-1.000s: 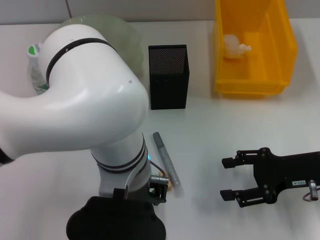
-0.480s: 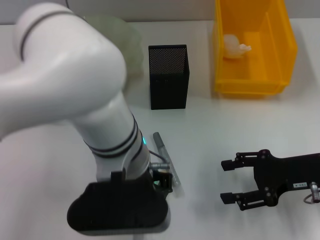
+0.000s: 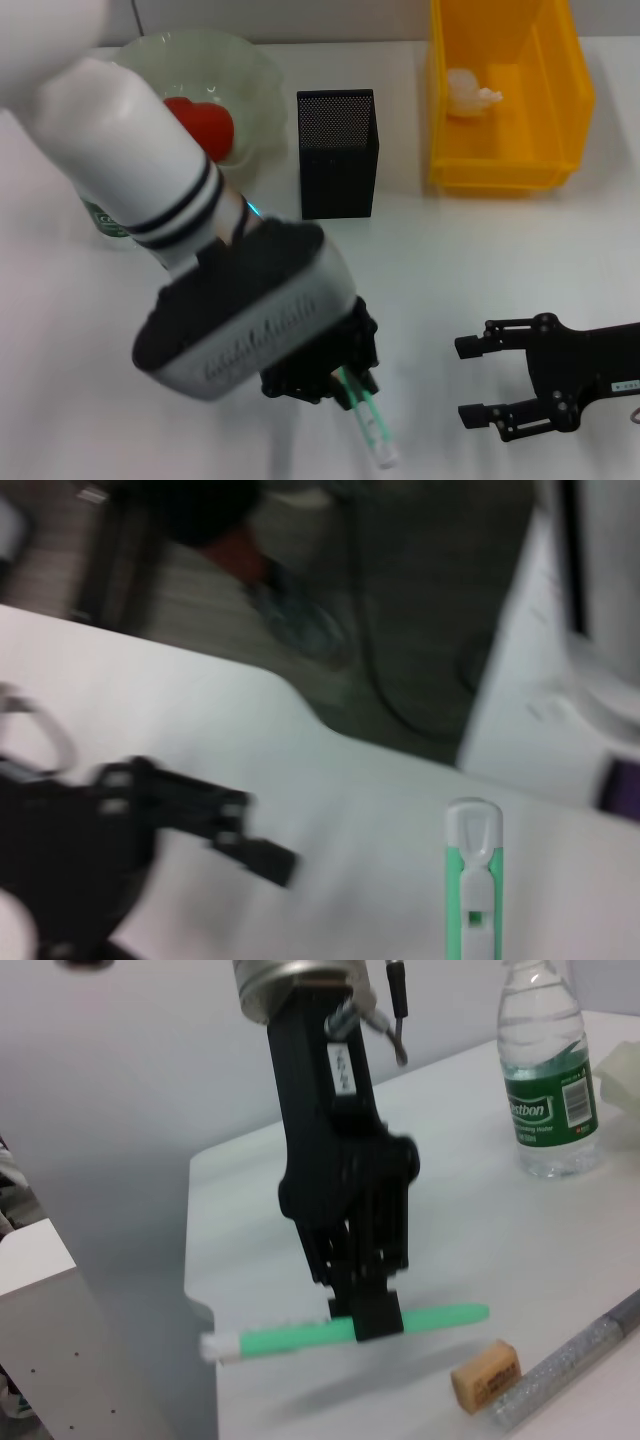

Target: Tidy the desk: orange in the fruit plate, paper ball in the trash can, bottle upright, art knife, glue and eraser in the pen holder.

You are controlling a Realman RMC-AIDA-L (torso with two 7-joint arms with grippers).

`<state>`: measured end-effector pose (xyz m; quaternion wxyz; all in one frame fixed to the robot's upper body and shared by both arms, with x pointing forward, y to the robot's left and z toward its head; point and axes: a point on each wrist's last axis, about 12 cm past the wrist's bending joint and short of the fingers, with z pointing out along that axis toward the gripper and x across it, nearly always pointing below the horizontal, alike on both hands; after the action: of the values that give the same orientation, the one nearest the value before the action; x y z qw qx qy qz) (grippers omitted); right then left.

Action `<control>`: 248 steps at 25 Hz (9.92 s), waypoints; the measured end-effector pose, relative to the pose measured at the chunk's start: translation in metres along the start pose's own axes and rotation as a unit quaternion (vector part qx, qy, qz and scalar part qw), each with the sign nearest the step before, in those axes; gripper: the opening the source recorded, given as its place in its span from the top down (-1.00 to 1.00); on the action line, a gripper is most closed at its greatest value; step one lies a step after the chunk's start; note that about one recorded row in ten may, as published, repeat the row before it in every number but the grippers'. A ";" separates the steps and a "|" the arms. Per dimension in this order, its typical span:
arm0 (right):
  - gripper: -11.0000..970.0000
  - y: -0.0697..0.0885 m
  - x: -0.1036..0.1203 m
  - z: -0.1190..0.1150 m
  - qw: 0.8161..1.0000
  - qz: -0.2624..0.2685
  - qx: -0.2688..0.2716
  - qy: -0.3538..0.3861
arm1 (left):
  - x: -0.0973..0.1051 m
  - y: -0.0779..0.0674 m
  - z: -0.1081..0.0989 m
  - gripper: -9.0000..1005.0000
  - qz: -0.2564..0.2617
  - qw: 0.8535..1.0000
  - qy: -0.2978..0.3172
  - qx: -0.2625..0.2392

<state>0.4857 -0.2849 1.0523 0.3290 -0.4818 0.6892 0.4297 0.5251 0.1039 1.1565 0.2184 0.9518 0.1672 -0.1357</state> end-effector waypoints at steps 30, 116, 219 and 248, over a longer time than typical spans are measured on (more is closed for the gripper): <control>-0.64 0.015 0.018 -0.019 0.981 -0.080 0.124 -0.127 | 0.040 -0.058 -0.017 0.59 -0.393 0.789 -0.334 -0.335; -0.64 0.001 0.011 0.002 0.964 -0.091 0.173 -0.180 | 0.111 -0.080 0.022 0.58 -0.579 0.553 -0.231 -0.553; -0.64 -0.001 0.018 -0.006 0.955 -0.071 0.219 -0.187 | 0.107 -0.078 0.027 -0.51 -0.582 0.568 -0.232 -0.533; -0.64 -0.001 0.015 -0.013 0.959 -0.054 0.201 -0.191 | 0.057 -0.137 0.033 -0.57 -0.586 0.670 -0.306 -0.338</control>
<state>0.4810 -0.3028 1.0447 0.5672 -0.3513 0.6586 0.3480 0.5190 0.2197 1.0577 0.4397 0.4245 0.6485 -0.4537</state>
